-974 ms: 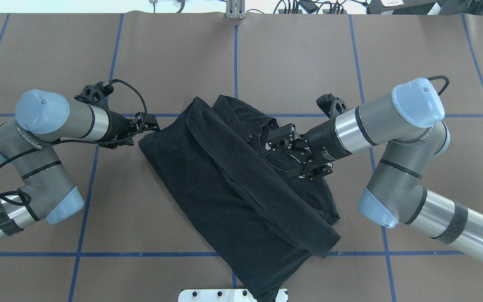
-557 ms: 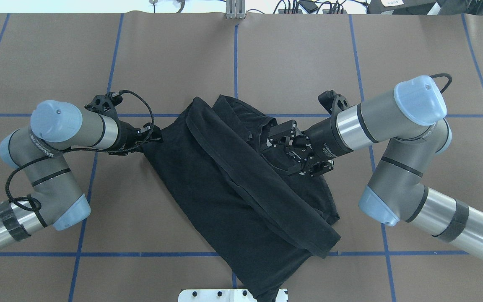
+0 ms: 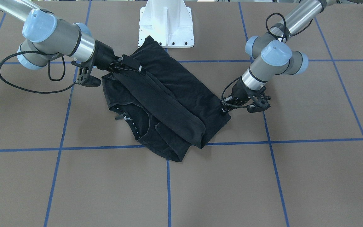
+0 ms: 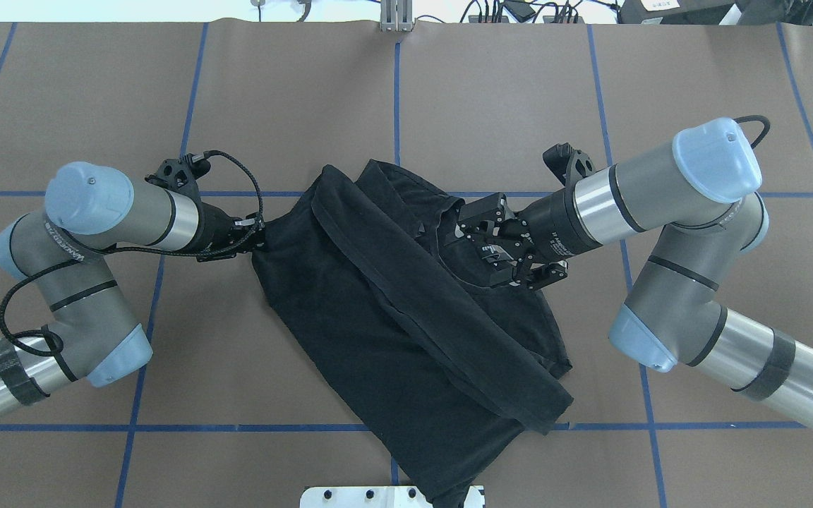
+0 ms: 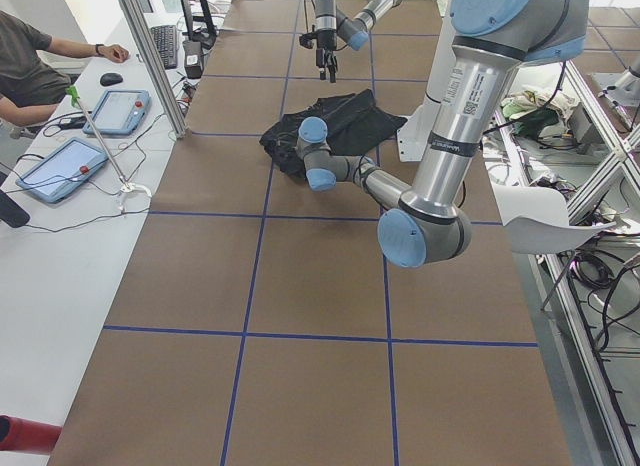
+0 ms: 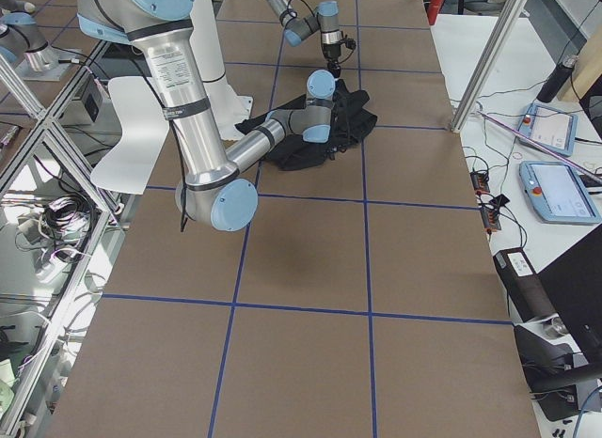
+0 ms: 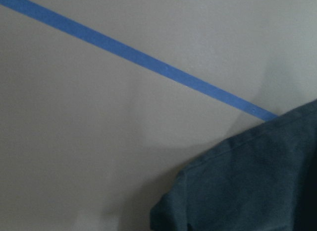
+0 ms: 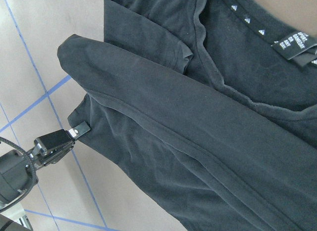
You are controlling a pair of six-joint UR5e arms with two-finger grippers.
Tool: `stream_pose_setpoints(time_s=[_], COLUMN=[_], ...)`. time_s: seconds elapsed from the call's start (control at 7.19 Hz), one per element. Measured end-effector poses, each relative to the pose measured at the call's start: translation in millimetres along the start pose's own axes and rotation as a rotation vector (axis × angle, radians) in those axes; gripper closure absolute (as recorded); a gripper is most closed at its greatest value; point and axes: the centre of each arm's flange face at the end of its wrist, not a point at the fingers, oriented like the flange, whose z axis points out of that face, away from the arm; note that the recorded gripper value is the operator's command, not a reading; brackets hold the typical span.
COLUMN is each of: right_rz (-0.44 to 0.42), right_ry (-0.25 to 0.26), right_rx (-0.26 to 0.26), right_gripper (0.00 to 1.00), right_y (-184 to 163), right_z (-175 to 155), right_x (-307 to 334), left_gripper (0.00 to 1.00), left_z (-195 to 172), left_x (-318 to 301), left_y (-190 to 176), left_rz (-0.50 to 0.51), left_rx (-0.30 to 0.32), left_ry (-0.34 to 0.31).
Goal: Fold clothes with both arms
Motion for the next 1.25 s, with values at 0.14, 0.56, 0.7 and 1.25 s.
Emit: stream_pose_setpoints(time_s=[0.14,0.56,0.7,1.25], right_rz=[0.002,0.01,0.013,0.024], right_ry=[-0.008,-0.026,-0.026,-0.019], right_rx=[0.024,0.08,0.089,0.106], right_gripper=[0.0,0.0,0.0,0.0], right_y=[-7.8,-28.3,-32.1,-43.8], right_z=[-8.4,-31.9,-35.1,-38.1], right_x=[-1.6,-5.0,-4.7,-0.3], left_gripper=[1.0,1.0,1.0,1.0], left_z=[-5.9,15.6,27.1,46.8], left_x=[0.6,54.8,74.0,93.4], left_y=[-17.9,-99.5,-121.7,-173.1], left_rz=[-0.016,-0.073,-0.08,-0.048], left_rx=[0.022,0.136,0.191,0.403], left_ry=[-0.011,-0.053,-0.063,0.02])
